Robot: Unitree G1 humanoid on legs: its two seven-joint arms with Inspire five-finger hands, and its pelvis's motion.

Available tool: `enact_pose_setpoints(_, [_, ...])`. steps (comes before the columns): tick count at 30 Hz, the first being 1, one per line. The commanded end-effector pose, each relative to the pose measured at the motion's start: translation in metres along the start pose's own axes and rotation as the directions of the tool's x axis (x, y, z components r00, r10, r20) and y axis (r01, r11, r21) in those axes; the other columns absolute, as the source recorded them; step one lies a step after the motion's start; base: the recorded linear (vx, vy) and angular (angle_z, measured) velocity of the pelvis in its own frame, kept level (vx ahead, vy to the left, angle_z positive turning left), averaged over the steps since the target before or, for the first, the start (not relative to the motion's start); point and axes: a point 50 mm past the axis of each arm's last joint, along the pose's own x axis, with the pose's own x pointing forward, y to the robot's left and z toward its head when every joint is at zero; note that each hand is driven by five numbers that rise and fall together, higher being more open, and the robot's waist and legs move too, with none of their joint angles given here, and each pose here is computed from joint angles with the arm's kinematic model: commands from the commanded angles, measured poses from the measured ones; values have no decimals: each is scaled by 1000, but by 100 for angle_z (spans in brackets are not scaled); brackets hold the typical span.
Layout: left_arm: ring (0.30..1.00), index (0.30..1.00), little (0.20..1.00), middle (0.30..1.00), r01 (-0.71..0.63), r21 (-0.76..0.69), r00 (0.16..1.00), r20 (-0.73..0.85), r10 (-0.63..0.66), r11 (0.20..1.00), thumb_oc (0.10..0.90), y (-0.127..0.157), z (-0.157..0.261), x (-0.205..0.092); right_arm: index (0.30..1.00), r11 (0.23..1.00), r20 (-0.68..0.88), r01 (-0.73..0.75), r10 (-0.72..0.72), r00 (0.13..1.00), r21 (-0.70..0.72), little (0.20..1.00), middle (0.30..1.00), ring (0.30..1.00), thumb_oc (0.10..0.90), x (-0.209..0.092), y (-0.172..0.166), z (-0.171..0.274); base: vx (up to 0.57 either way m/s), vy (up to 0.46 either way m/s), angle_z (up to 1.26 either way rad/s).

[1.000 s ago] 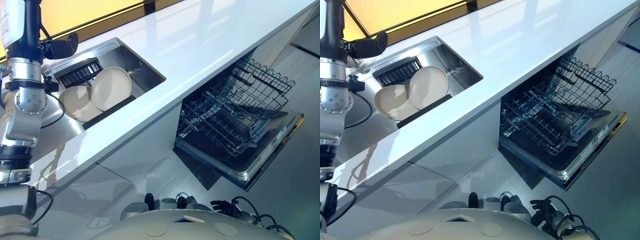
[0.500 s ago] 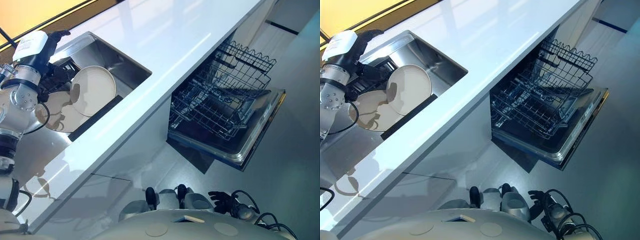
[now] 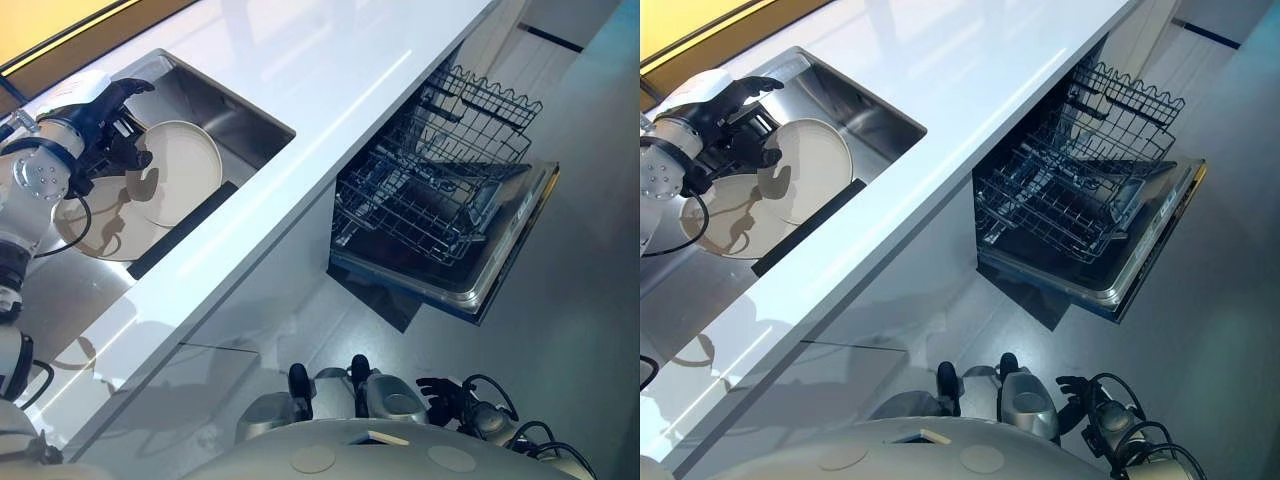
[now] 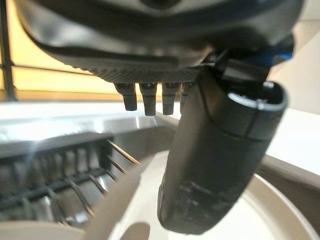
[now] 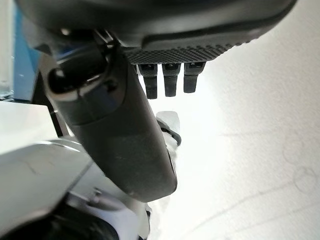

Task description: Pick up plates and place into dishwasher.

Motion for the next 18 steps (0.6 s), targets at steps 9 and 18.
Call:
enact_pose_setpoints(9, [900, 900, 900, 900, -2, -339, 984, 165, 62, 941, 800, 53, 36, 10, 900, 997, -2, 66, -66, 998, 26, 900, 900, 900, 800, -6, -22, -8, -1, 0, -1])
enact_pose_setpoints(18, [328, 328, 233, 328, 143, -304, 977, 198, -84, 942, 133, 31, 40, 15, 900, 996, 18, 83, -83, 996, 34, 900, 900, 900, 800, -5, -28, -1, -12, -4, 0])
